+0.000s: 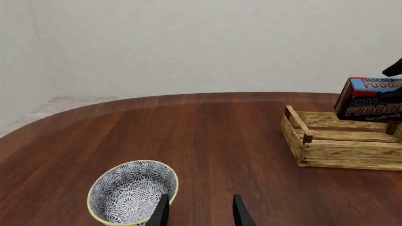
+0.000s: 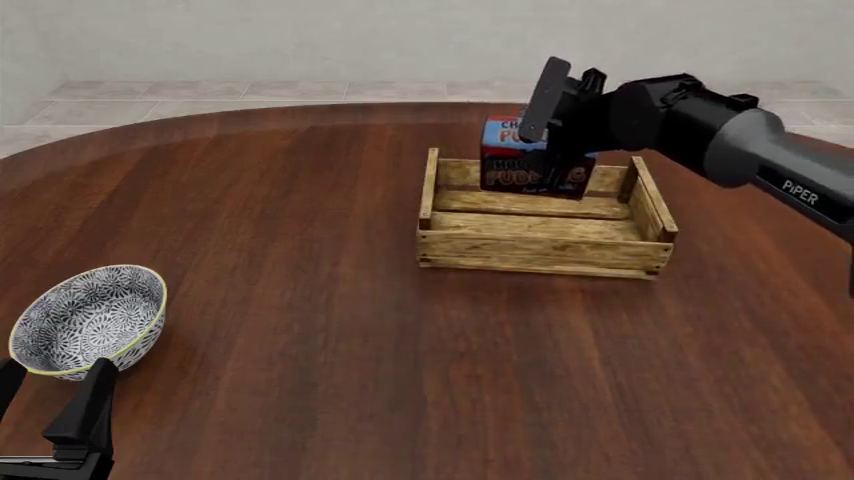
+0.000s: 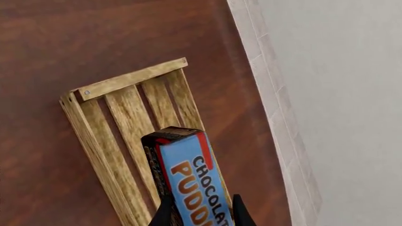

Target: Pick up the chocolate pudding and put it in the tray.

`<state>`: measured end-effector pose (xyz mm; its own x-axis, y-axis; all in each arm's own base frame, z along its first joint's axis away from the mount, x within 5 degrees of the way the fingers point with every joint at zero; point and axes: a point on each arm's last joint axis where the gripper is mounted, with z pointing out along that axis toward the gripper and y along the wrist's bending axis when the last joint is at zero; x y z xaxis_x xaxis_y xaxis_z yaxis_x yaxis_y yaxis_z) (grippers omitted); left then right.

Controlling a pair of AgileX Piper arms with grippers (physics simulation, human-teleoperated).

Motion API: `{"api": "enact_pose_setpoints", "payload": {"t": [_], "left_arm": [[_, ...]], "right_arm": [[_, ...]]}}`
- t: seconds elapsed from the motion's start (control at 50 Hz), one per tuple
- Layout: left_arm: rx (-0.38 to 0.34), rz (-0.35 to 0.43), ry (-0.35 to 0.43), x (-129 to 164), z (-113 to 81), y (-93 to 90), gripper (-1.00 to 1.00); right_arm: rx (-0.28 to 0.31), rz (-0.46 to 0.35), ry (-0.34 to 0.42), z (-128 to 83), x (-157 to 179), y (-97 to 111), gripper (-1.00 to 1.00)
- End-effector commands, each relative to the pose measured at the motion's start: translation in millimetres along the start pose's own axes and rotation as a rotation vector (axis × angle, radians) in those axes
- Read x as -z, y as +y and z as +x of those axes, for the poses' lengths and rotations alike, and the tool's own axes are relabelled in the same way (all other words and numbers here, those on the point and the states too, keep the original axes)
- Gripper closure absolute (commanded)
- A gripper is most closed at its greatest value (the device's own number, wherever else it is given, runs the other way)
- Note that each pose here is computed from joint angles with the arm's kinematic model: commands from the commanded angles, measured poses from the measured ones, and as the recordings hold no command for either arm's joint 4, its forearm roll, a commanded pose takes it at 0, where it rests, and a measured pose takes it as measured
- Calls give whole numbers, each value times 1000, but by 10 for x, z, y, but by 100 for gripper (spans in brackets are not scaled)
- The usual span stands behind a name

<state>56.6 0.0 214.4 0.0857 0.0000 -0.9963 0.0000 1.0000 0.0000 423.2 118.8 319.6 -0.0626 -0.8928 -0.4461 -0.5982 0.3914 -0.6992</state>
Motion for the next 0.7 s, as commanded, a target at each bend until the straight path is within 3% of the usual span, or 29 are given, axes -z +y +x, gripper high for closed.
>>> {"api": "enact_pose_setpoints", "payload": {"t": [0.02, 0.7], "left_arm": [[0, 0, 0, 0, 0, 0, -100], [0, 0, 0, 0, 0, 0, -100]], "right_arm": [[-35, -6, -1, 8, -98, 45, 100], [-54, -32, 5, 42, -291, 196, 100]]}}
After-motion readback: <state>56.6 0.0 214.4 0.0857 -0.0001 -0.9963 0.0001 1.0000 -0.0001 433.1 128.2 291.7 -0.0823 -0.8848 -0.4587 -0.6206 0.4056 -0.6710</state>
